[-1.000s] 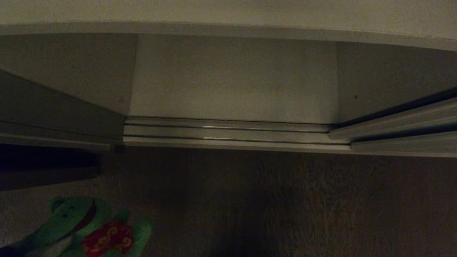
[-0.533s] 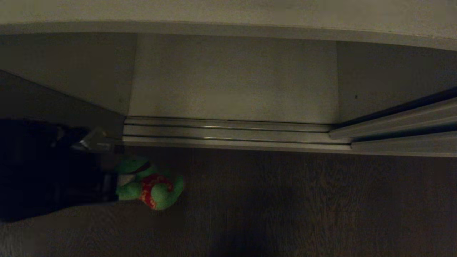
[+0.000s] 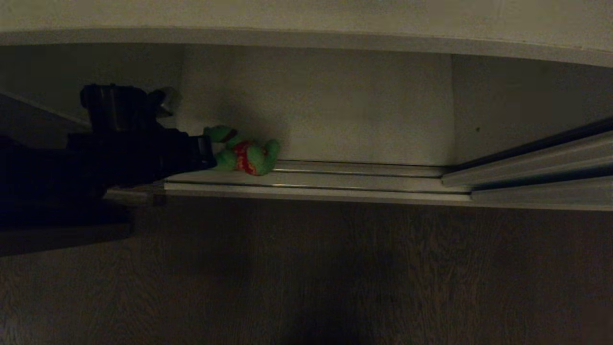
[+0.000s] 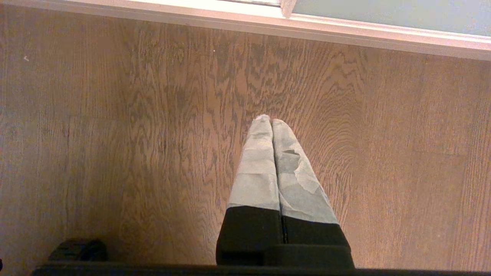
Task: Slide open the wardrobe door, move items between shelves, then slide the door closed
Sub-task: Place the green doll on the lower shelf
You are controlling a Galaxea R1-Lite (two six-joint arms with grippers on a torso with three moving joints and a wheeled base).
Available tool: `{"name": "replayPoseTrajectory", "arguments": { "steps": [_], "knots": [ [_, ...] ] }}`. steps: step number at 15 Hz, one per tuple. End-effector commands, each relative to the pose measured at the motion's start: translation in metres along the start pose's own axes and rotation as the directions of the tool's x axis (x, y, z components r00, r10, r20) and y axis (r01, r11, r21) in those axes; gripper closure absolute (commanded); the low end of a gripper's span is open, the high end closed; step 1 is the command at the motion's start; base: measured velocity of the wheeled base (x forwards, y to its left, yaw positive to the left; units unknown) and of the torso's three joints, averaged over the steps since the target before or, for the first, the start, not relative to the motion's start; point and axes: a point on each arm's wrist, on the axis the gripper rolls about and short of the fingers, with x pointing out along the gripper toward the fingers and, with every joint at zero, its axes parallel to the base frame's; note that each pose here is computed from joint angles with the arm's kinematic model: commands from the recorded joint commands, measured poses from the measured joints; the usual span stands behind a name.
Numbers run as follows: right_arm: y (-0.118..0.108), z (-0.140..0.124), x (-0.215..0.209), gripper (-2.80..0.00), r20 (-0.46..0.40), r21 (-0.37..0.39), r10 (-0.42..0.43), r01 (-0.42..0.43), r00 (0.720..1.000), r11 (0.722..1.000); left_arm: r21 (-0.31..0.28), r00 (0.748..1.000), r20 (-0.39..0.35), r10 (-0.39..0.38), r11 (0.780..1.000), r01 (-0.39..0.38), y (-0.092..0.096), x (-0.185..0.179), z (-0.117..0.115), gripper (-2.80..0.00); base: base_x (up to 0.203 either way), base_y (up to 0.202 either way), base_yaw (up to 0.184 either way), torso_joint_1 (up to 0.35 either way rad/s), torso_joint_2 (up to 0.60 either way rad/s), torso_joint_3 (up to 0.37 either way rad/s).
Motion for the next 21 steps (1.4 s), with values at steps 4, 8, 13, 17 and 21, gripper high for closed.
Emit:
{"name": "replayPoseTrajectory", "arguments": {
  "steps": [4, 8, 13, 17, 21],
  "knots": [
    [0.000, 0.000, 0.000, 0.00, 0.000, -0.001, 0.000, 0.000, 1.000, 1.000, 0.029, 0.964, 0.253, 0.081, 0.995, -0.091, 0.016, 0.057, -0.001, 0.00, 0.000, 0.000, 0.000, 0.000, 0.00, 0.000],
    [0.000, 0.000, 0.000, 0.00, 0.000, -0.001, 0.000, 0.000, 1.000, 1.000, 0.033, 0.915, 0.387, 0.110, 0.991, -0.133, 0.037, 0.120, -0.031, 0.00, 0.000, 0.000, 0.000, 0.000, 0.00, 0.000],
    [0.000, 0.000, 0.000, 0.00, 0.001, -0.001, 0.000, 0.000, 1.000, 1.000, -0.073, 0.720, 0.666, 0.193, 0.978, -0.195, 0.043, 0.141, -0.007, 0.00, 0.000, 0.000, 0.000, 0.000, 0.00, 0.000],
    [0.000, 0.000, 0.000, 0.00, 0.000, -0.001, 0.002, -0.002, 1.000, 1.000, -0.083, 0.719, 0.664, 0.204, 0.976, -0.200, 0.043, 0.141, -0.009, 0.00, 0.000, 0.000, 0.000, 0.000, 0.00, 0.000],
    [0.000, 0.000, 0.000, 0.00, 0.001, -0.001, 0.002, -0.002, 1.000, 1.000, -0.081, 0.721, 0.664, 0.196, 0.978, -0.192, 0.037, 0.127, 0.009, 0.00, 0.000, 0.000, 0.000, 0.000, 0.00, 0.000]
  ]
}}
